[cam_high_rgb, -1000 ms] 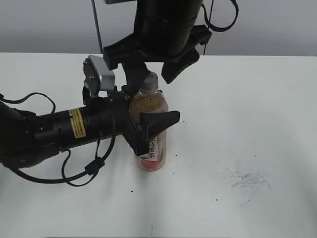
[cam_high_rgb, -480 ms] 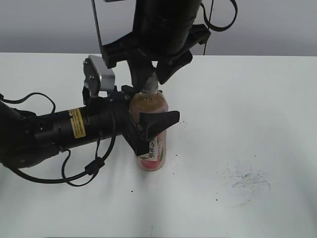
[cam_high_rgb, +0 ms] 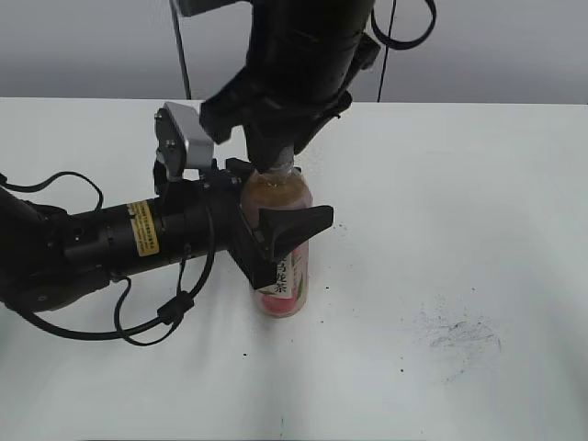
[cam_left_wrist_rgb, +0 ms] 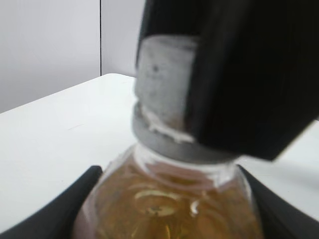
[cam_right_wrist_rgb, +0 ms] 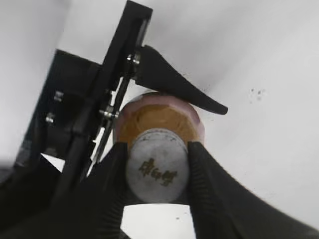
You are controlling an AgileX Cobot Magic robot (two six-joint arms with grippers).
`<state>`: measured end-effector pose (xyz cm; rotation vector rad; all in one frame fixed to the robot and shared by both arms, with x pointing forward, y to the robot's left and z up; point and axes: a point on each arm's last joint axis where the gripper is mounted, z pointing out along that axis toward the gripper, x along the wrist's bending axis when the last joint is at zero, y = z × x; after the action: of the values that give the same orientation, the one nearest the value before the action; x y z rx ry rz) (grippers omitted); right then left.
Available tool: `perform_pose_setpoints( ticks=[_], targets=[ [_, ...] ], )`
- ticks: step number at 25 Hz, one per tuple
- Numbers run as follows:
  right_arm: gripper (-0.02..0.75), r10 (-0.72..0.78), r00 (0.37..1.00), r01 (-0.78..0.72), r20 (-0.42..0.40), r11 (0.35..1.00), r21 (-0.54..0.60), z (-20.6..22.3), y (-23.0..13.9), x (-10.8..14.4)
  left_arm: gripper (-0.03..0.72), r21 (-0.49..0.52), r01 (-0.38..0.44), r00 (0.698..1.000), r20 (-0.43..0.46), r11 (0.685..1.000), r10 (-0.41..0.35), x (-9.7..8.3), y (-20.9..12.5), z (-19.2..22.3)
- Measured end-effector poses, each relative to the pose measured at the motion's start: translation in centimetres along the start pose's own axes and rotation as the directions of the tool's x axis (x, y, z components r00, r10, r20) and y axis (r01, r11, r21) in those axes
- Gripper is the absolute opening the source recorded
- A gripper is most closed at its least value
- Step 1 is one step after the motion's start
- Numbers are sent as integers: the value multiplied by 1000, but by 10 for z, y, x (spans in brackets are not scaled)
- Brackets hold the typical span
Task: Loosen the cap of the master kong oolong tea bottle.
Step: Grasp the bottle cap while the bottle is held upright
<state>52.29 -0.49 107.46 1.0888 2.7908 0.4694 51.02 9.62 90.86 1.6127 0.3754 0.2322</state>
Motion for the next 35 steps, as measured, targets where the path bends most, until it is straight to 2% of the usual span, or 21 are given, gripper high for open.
perform_pose_setpoints(
  ticks=[2, 5, 8, 11, 14, 16, 18, 20, 24, 27, 31, 35],
  targets=[
    [276, -142, 990, 142, -1, 990, 4, 0, 0, 0, 447, 0, 0, 1000, 1, 1000, 0, 0, 0, 0],
    [276, -352, 936, 352, -3, 936, 7, -1, -1, 0, 447, 2, -4, 1000, 5, 1000, 4, 0, 0, 0],
    [276, -524, 852, 524, -5, 852, 8, -1, -1, 0, 447, 3, -7, 1000, 7, 1000, 7, -1, 0, 0],
    [276, -675, 738, 675, -7, 738, 8, -1, -1, -1, 447, 2, -10, 1000, 9, 1000, 10, -1, 0, 0],
    [276, -824, 567, 824, -10, 567, 5, -1, -1, 0, 447, 2, -15, 1000, 12, 1000, 15, -1, 0, 0],
    [276, -912, 410, 912, -12, 410, -3, -2, -1, 0, 447, 3, -18, 1000, 15, 1000, 17, -1, 0, 0],
    [276, -971, 240, 971, -16, 241, -16, -2, -2, 1, 447, 2, -23, 1000, 19, 1000, 23, -2, 0, 0],
    [276, -999, 32, 999, -14, 32, -29, -3, -2, 1, 447, 3, -29, 999, 24, 1000, 29, -2, 0, 0],
    [276, -938, -346, 938, 4, -345, -41, -4, -2, 2, 447, 2, -32, 999, 28, 999, 32, -3, 0, 0],
    [276, -853, -522, 852, 12, -523, -38, -4, -2, 3, 447, 2, -32, 999, 30, 999, 32, -3, 0, 0],
    [276, -728, -685, 728, 22, -685, -33, -4, -2, 3, 447, 2, -32, 999, 30, 999, 32, -3, 0, 0],
    [276, -582, -813, 581, 27, -813, -25, -4, -1, 4, 447, 2, -31, 999, 30, 1000, 31, -3, 0, 0]
  ],
)
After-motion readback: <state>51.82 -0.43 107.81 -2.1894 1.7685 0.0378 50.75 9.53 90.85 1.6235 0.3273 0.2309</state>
